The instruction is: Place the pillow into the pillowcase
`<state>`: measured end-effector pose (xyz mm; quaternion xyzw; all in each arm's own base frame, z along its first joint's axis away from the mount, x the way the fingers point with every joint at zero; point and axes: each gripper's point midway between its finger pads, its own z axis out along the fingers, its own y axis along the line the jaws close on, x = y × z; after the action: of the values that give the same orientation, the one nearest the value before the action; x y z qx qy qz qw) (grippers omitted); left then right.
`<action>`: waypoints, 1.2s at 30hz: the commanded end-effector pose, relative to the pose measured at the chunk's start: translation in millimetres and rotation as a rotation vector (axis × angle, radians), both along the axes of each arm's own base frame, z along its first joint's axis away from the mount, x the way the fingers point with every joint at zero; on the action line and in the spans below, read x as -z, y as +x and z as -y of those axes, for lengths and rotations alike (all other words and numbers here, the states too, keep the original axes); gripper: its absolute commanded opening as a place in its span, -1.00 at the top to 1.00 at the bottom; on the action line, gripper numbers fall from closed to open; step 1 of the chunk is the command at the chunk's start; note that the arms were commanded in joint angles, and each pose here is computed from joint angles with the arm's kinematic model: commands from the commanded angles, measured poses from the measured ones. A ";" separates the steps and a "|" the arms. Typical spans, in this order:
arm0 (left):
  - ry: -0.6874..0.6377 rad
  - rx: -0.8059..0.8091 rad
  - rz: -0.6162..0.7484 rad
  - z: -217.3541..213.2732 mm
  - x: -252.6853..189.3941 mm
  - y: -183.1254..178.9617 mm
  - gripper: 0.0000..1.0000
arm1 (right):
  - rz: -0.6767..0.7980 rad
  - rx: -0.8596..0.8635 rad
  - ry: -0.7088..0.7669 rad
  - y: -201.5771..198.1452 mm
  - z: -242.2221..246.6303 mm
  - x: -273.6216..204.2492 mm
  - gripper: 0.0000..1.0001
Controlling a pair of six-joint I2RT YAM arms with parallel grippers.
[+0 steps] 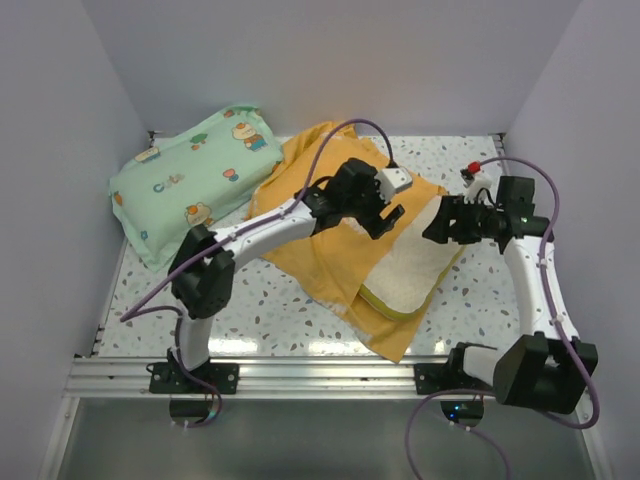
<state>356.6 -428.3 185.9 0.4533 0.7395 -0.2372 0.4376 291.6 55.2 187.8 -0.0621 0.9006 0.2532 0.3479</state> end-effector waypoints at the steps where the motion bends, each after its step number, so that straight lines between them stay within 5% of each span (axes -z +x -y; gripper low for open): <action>1: 0.045 -0.072 0.031 25.9 16.3 10.3 -0.79 | -0.211 0.165 -0.157 -15.1 47.6 55.0 -0.43; 10: 0.124 -0.139 0.089 56.5 53.5 38.0 -0.76 | -0.459 0.181 -0.020 -12.5 38.7 126.8 -0.36; 16: 0.195 -0.222 0.135 29.6 63.9 61.4 -0.45 | -0.492 0.158 0.015 -12.4 33.3 132.9 -0.12; 21: 0.224 -0.227 0.148 15.2 63.4 74.9 0.02 | -0.492 0.148 0.022 -12.0 32.0 132.9 -0.02; 23: 0.232 -0.202 0.126 16.7 66.9 72.3 0.52 | -0.487 0.132 0.043 -11.4 28.3 131.5 0.03; 25: 0.183 -0.108 0.078 34.3 63.1 60.6 1.00 | -0.482 0.117 0.069 -12.0 23.6 131.6 0.14; 29: -0.030 0.195 -0.063 85.7 32.7 2.3 1.00 | -0.429 0.066 0.209 -8.8 1.6 122.7 0.35; 36: -0.404 0.711 -0.266 162.1 -95.1 -159.2 1.00 | -0.333 0.061 0.524 5.8 -32.6 84.5 0.62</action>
<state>321.3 -539.7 166.4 0.5094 0.6864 -0.3717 0.3621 282.2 58.7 57.7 0.1021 0.9115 0.3627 0.1650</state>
